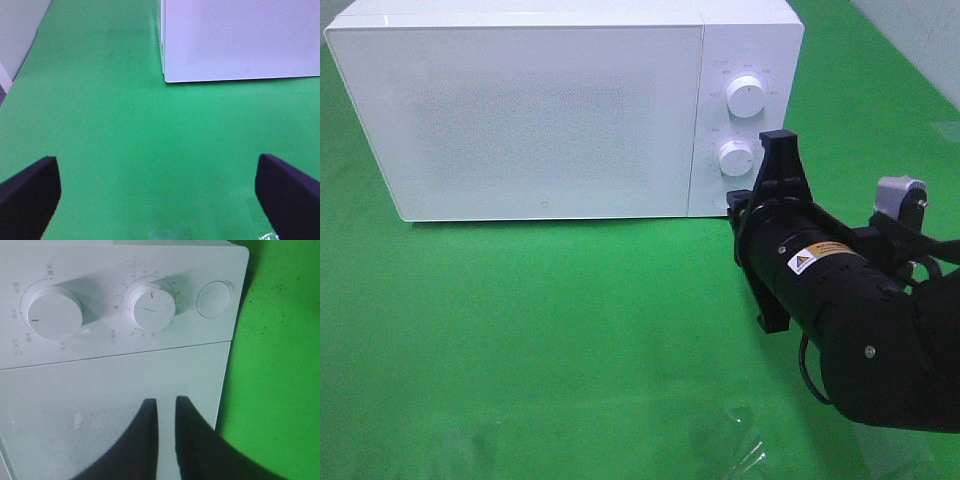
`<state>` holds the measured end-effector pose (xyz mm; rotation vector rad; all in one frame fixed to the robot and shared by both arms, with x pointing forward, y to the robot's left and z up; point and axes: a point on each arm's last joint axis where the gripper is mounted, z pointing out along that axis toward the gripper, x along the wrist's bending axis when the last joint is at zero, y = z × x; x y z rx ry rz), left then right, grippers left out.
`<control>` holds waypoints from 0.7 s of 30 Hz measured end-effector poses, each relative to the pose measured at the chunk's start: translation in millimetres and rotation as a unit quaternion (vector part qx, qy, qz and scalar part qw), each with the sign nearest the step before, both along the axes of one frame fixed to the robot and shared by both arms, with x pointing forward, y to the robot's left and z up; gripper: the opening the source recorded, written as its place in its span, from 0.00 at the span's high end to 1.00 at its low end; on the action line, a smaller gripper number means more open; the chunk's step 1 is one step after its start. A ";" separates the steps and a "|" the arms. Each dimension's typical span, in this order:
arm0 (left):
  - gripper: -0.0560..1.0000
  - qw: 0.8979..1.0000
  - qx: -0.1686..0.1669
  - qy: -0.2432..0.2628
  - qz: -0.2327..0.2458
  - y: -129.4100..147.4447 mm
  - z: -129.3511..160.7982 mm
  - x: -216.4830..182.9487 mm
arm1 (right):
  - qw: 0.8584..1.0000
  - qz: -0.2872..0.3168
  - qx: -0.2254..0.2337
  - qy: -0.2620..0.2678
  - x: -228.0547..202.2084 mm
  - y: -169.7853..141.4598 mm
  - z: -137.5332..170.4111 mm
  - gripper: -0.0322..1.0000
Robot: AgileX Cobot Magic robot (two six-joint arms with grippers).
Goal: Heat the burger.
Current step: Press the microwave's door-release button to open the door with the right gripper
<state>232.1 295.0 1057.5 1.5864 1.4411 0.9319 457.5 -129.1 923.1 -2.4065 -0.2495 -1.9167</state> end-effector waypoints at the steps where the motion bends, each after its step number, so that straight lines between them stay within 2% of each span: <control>1: 0.02 1.000 0.000 0.000 0.000 0.0 0.0 0.0 | 1.000 -0.001 0.006 0.001 0.0 0.2 0.0 0.94; 3: 0.02 1.000 0.000 0.000 0.000 0.0 0.0 0.0 | 1.000 -0.002 0.013 0.002 0.0 0.2 0.1 0.97; 9: 0.02 1.000 0.000 0.000 0.000 0.0 0.0 0.0 | 1.000 -0.004 0.022 0.006 0.1 0.6 -2.5 0.97; 17: 0.02 1.000 0.000 0.000 0.000 0.0 0.0 0.0 | 0.998 -0.019 0.044 0.037 4.9 1.3 -24.7 0.97; 21: 0.02 1.000 0.000 0.000 0.000 0.0 0.0 0.0 | 0.998 -0.020 0.048 0.036 18.2 -0.1 -30.3 0.97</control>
